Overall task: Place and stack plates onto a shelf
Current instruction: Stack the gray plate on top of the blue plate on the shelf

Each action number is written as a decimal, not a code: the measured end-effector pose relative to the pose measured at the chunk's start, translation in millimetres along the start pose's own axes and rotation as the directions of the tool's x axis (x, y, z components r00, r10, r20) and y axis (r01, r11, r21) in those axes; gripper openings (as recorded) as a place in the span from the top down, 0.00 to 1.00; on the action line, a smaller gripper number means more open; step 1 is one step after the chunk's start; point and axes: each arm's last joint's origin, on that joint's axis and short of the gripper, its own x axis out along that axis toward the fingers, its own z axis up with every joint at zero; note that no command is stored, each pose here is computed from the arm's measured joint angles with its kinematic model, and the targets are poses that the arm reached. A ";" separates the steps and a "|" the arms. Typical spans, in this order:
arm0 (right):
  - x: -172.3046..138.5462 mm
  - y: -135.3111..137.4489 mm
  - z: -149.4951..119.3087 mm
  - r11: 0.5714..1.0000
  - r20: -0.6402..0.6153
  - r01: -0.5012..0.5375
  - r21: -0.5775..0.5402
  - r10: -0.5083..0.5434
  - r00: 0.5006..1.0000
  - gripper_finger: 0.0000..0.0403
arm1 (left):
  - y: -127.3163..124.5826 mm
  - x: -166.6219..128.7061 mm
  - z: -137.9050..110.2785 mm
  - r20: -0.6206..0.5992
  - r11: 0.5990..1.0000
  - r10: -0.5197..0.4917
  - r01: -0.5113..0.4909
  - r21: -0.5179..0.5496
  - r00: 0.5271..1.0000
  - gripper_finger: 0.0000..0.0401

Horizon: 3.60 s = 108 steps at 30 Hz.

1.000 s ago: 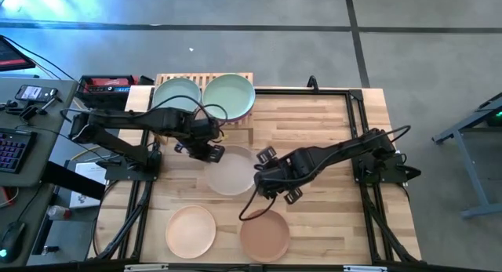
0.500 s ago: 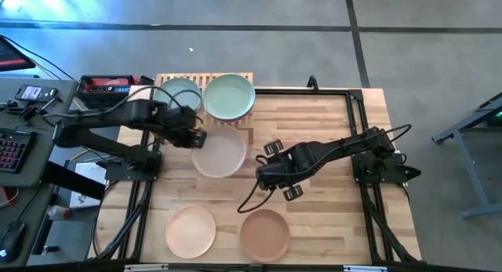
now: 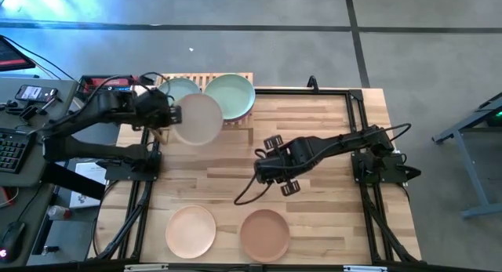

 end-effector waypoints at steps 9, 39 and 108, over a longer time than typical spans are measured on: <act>1.7 -5.4 2.6 0.999 0.037 -0.028 0.024 0.028 0.999 0.62 | 18.9 -3.2 14.6 0.072 0.990 0.093 -0.085 -0.114 0.993 1.00; 2.1 -6.2 3.1 0.994 0.044 -0.045 0.098 0.041 0.998 0.62 | 37.8 12.8 58.7 0.108 0.865 0.301 -0.223 -0.449 0.948 1.00; 1.9 -5.5 4.5 0.989 0.061 -0.069 0.132 0.061 0.996 0.62 | 31.0 30.4 69.4 -0.029 0.917 0.266 -0.262 -0.300 0.963 0.79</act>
